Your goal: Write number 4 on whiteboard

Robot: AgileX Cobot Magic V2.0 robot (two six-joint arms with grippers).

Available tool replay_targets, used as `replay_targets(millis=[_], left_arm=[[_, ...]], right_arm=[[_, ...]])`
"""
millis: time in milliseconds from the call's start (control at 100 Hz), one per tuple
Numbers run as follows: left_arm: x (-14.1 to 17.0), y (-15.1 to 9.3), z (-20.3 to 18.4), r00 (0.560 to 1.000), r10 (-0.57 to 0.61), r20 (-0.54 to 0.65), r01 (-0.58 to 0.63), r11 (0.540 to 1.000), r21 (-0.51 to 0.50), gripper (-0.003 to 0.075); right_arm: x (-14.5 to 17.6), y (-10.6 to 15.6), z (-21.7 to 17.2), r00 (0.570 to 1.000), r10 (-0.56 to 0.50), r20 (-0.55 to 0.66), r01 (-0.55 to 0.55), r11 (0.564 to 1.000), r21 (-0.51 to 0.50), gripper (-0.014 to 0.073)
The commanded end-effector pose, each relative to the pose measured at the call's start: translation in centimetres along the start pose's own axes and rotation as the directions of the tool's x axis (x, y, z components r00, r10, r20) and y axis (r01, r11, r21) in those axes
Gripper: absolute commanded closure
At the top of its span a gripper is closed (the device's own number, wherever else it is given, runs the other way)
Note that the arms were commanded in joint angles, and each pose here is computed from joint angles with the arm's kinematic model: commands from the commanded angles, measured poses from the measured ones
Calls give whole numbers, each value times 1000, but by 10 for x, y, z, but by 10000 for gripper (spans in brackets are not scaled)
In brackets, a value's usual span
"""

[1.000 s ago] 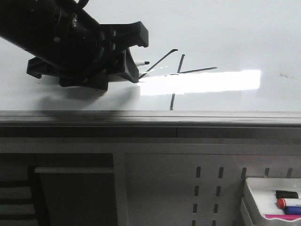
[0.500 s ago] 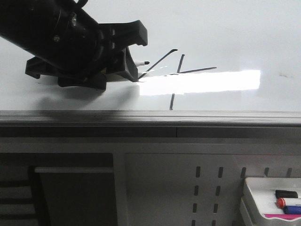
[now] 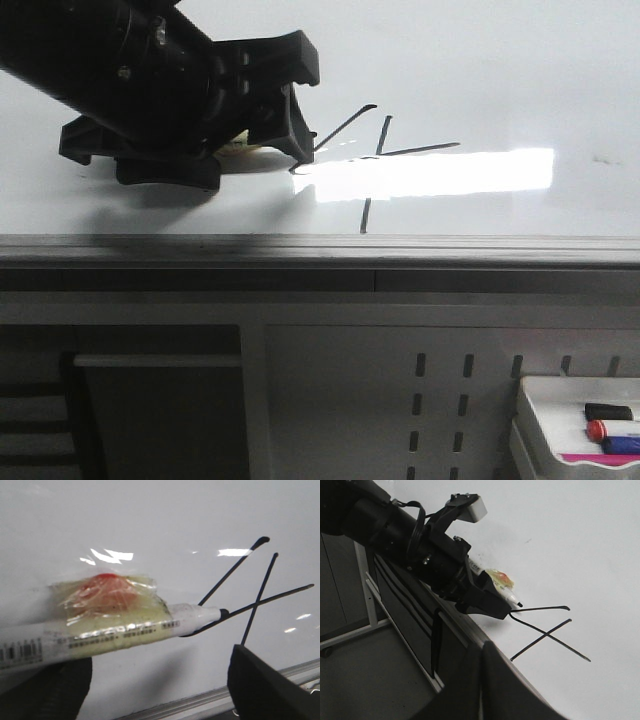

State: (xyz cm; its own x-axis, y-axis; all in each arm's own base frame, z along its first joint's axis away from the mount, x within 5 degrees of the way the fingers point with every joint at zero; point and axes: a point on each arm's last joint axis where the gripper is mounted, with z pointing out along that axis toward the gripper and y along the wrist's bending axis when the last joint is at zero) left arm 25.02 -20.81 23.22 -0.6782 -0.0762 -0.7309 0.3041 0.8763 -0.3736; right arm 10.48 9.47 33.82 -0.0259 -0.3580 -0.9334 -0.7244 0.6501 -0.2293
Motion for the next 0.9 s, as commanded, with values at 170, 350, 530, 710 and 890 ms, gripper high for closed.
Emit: replay_targets(millis=[170,350,530,710,890], left_arm=[[-8,29,2,997,-14,69,30,971,-236,147],[-7,27,3,998,-20,61,33,976,-213,147],[-6,27,3,996,-60,59,71,975,-212,146],[-10,25,-2,995,-62,73,75,978,-195,146],[-14,20,-9,994,-66,85,79,985,-154,147]], right_arm=[[-15,-7,-3,996,2,93,-7,999,52,661],[-15,-7,-3,996,2,93,-7,999,52,661],[-15,-7,-3,996,2,93,-7,999,52,661],[-15,-7,-3,996,2,93,-7,999,52,661],[-15,-7,-3,996,2,93,-7,999,52,661]])
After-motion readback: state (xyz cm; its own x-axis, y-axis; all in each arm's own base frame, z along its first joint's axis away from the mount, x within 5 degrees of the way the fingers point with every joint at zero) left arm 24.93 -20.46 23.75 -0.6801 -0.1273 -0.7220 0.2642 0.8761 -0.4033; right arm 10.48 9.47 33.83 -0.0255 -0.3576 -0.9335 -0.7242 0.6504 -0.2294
